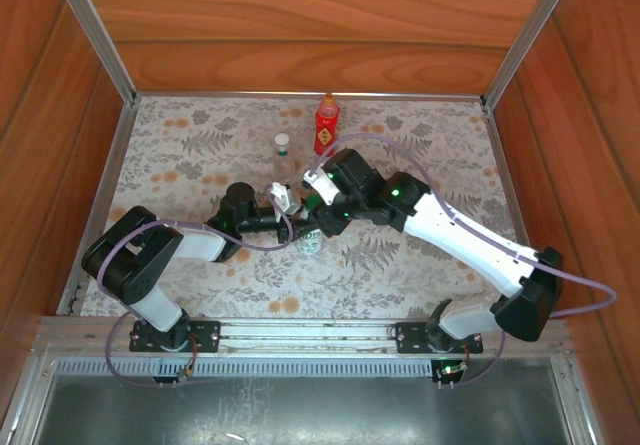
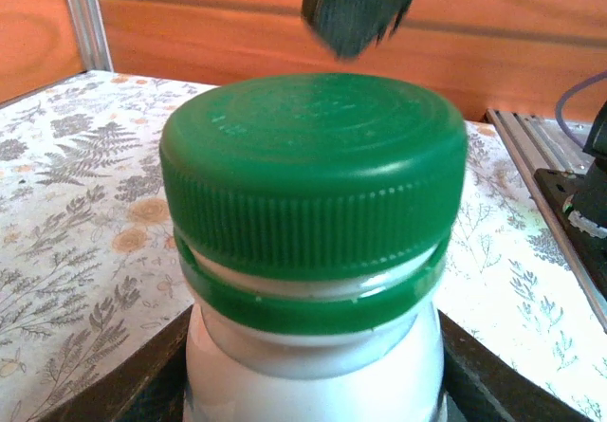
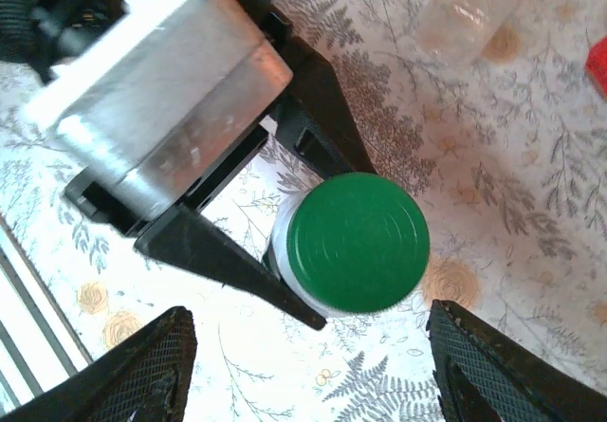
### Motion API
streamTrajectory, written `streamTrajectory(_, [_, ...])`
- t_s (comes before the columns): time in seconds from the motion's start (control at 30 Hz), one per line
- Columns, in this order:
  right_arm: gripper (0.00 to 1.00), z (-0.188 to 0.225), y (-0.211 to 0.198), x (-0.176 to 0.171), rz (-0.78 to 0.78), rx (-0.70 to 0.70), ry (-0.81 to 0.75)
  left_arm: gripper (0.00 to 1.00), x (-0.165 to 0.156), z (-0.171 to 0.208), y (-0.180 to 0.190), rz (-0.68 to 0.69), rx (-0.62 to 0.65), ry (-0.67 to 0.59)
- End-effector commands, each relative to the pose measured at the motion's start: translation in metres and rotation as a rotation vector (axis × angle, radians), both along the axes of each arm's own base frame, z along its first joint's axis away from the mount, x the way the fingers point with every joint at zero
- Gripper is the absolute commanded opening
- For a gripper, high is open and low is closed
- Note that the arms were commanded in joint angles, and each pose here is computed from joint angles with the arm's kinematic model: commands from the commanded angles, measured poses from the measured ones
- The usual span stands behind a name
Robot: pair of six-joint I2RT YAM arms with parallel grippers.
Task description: Screw on the bottle caps
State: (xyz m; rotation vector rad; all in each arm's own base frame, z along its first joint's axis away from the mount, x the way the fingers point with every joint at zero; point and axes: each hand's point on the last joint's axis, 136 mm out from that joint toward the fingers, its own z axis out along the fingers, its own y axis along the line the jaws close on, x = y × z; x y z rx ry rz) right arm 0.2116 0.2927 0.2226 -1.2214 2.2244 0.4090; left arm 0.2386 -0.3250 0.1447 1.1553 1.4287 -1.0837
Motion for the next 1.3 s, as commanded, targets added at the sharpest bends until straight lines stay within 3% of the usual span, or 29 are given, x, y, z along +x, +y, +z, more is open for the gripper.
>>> streamTrajectory(0.0, [0.7,0.009,-0.005,-0.005,0.14,0.01,-0.063,0.53,-0.011,-0.006,0.002,-0.043,0.011,0.016])
streamTrajectory(0.17, [0.68,0.016,-0.007,-0.019,0.397,0.048,-0.158,0.53,-0.029,-0.003,0.001,-0.144,-0.008,0.043])
streamTrajectory(0.3, [0.68,0.021,-0.007,-0.028,0.582,0.059,-0.141,0.53,-0.034,-0.009,0.003,-0.163,-0.001,0.062])
streamTrajectory(0.5, [0.67,0.021,0.002,-0.027,0.72,0.07,-0.085,0.53,-0.036,-0.011,0.005,-0.164,0.004,0.051])
streamTrajectory(0.83, [0.63,0.01,0.015,-0.02,0.779,0.061,0.013,0.53,-0.037,-0.012,0.006,-0.162,0.007,0.045])
streamTrajectory(1.27, [0.52,-0.007,0.016,-0.008,0.737,0.032,0.068,0.53,-0.037,-0.014,0.006,-0.161,0.011,0.049])
